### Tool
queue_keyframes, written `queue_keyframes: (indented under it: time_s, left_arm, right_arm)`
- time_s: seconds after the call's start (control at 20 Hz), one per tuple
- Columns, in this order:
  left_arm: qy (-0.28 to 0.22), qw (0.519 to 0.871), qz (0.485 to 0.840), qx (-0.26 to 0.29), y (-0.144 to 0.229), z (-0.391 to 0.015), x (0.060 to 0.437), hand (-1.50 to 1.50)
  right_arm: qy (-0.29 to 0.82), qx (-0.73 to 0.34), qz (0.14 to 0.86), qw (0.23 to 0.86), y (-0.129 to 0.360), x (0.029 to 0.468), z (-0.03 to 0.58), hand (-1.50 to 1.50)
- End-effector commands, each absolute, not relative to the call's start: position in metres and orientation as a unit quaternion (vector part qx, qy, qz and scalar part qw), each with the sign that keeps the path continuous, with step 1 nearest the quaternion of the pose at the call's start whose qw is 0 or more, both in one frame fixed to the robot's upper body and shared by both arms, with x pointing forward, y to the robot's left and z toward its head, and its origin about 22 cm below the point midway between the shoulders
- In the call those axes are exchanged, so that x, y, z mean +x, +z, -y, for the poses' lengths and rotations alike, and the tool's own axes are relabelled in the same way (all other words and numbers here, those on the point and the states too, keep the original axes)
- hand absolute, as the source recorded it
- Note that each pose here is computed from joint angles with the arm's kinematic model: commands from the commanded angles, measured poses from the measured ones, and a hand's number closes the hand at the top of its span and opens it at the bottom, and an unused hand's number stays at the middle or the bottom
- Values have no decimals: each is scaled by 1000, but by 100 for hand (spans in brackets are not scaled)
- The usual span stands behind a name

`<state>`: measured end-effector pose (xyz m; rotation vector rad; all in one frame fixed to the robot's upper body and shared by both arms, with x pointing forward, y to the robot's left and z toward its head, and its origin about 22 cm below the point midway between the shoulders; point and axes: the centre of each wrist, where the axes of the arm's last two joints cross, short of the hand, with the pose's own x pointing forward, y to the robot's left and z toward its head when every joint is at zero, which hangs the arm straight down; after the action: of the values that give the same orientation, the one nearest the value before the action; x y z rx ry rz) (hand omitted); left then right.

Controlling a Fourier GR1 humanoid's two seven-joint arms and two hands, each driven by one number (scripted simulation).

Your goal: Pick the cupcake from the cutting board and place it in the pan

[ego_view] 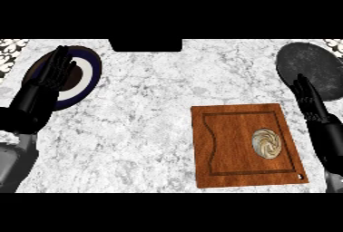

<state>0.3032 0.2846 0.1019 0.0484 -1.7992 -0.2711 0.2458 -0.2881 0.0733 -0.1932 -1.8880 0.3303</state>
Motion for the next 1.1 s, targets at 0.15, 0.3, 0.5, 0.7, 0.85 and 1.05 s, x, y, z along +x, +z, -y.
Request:
queue_keyframes:
  time_s: [0.15, 0.3, 0.5, 0.7, 0.85, 1.05]
  left_arm:
    - [-151, 667, 729, 44, 75, -268, 301, 0]
    - [-162, 687, 707, 34, 66, -270, 295, 0]
    - [-165, 710, 683, 36, 57, -268, 288, 0]
    - [-160, 712, 682, 54, 42, -250, 274, 0]
    - [-162, 716, 678, 42, 50, -252, 282, 0]
    - [-164, 719, 674, 47, 49, -267, 273, 0]
  right_arm:
    - [183, -95, 711, 673, 85, 296, 325, -150]
    - [362, -334, 610, 621, 111, 282, 385, -150]
    - [270, -327, 651, 629, 27, 284, 359, 150]
    - [262, -283, 657, 648, 27, 299, 350, -150]
    - [367, -278, 594, 660, 33, 276, 355, -150]
    - [442, -353, 522, 638, 68, 283, 353, -150]
